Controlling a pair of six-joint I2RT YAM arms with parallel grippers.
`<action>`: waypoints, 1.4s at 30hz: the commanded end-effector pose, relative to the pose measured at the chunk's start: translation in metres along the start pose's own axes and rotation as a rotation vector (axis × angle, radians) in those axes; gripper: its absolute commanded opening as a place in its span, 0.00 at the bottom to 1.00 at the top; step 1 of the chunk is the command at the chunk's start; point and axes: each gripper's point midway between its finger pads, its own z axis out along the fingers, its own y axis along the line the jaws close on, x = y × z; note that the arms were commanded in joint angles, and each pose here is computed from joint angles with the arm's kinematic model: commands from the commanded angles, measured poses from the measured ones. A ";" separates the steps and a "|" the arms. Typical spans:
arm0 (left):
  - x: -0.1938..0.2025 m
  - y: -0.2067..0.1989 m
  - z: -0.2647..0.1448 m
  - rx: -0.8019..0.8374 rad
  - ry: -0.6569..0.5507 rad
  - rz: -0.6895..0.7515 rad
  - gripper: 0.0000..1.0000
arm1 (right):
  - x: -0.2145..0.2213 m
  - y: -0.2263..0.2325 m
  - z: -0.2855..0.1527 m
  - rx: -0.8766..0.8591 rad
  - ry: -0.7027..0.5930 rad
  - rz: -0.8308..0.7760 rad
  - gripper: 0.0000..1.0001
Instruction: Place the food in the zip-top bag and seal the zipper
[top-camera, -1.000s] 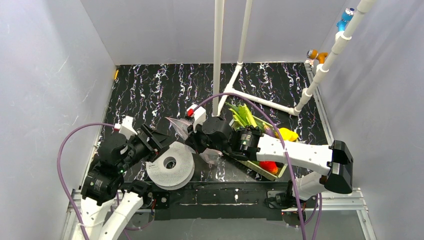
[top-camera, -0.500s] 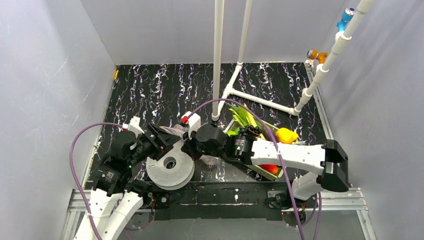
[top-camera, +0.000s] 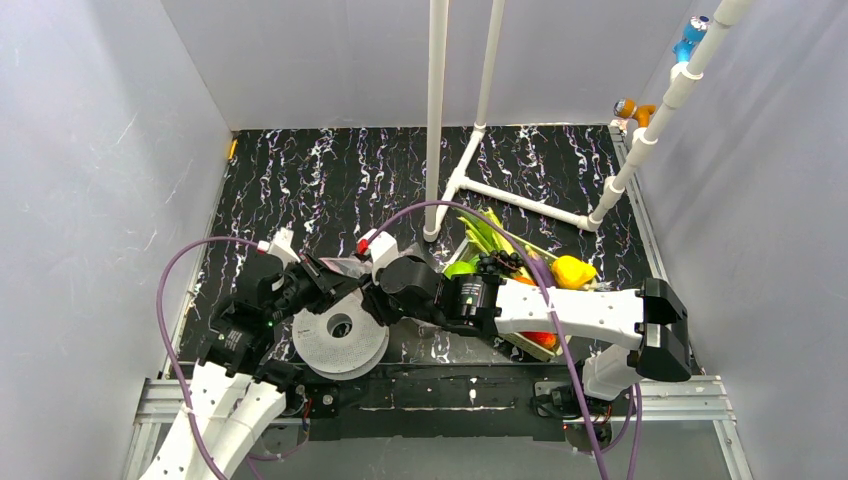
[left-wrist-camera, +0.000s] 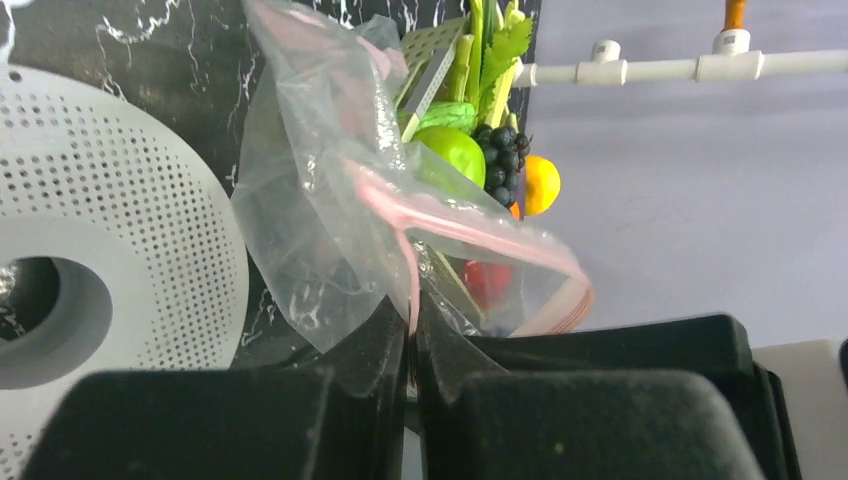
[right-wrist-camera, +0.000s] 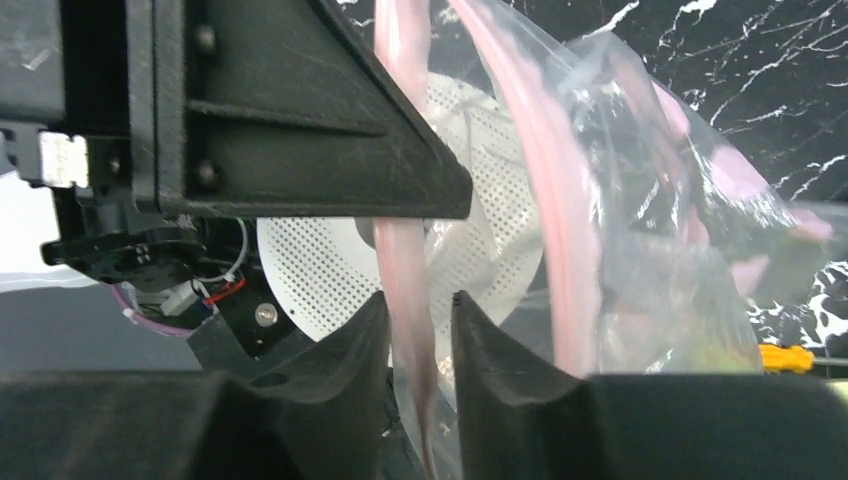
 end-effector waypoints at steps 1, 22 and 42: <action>-0.009 -0.001 -0.004 0.015 -0.051 0.151 0.00 | -0.015 0.005 -0.010 0.002 -0.014 0.033 0.48; -0.030 -0.008 -0.035 -0.142 -0.002 0.551 0.00 | -0.081 -0.033 -0.071 0.193 -0.086 0.027 0.90; -0.029 -0.018 -0.039 -0.149 0.013 0.466 0.00 | -0.086 -0.033 -0.026 0.408 -0.041 -0.007 0.51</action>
